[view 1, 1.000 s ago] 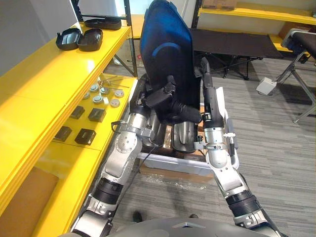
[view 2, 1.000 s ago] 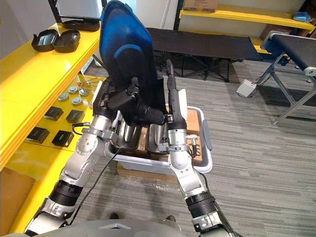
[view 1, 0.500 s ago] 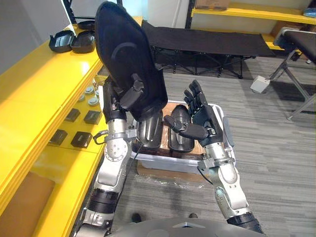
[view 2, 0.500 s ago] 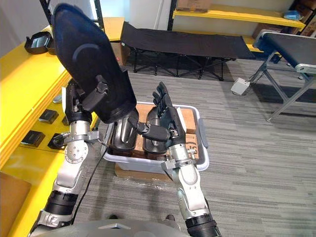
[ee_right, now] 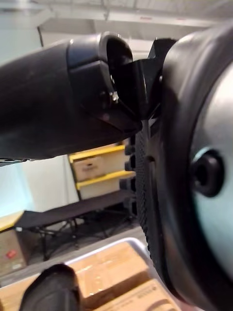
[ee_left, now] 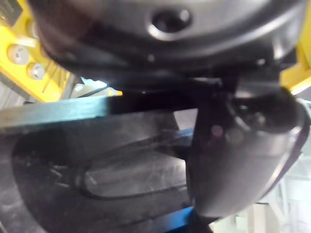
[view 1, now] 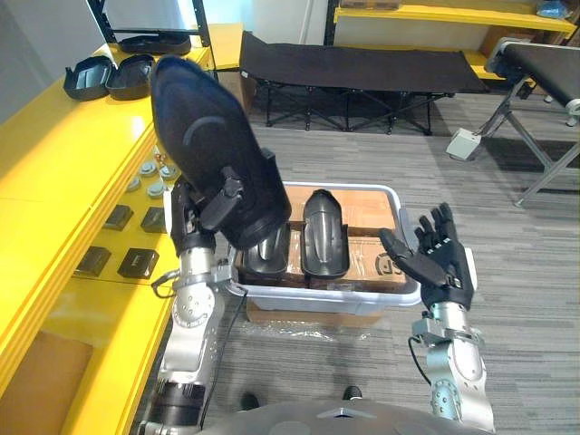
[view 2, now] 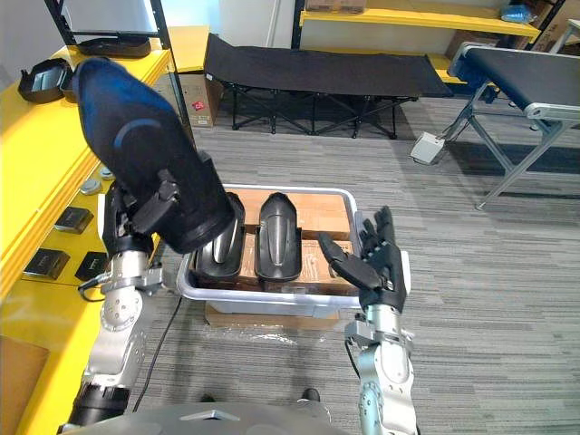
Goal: Walk over and take three plastic housings, then place them on the shelf
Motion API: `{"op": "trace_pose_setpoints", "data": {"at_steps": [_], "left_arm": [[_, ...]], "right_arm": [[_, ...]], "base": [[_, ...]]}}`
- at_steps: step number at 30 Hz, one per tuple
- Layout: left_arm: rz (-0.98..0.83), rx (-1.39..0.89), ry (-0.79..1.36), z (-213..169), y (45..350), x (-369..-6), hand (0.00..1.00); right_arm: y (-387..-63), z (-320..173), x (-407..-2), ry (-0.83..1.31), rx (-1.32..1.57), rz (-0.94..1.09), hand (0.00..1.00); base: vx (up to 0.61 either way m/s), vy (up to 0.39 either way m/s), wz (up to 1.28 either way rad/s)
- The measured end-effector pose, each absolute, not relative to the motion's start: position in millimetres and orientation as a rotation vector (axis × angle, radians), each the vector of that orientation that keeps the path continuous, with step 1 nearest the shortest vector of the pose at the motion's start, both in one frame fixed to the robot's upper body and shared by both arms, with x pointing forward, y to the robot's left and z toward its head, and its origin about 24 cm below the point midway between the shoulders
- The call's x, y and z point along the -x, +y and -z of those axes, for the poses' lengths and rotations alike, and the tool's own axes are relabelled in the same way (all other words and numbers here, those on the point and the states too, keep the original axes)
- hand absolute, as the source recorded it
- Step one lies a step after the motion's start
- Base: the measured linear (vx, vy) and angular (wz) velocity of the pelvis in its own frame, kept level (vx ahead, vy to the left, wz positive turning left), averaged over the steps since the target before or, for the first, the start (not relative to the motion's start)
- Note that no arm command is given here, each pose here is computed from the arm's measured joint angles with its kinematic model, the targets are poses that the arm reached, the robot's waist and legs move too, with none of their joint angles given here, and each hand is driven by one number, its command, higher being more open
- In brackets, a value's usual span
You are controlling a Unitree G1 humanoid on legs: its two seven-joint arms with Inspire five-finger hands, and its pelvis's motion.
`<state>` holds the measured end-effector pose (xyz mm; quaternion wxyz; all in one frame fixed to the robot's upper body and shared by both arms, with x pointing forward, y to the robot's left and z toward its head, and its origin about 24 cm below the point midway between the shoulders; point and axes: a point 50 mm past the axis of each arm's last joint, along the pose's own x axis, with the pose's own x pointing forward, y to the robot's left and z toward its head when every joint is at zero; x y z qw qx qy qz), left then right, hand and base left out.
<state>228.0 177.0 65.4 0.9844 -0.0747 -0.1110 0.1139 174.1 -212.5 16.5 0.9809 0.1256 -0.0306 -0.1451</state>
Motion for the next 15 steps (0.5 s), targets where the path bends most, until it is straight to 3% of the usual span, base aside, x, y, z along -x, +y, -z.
{"op": "trace_pose_setpoints", "data": {"at_steps": [15], "left_arm": [[-0.183,0.164,-0.339,-81,186,-199,0.00]], "right_arm": [[-211,1,-169,0.030,-0.223,0.309,1.00]], "base": [[-0.01,-0.005,0.00]]}}
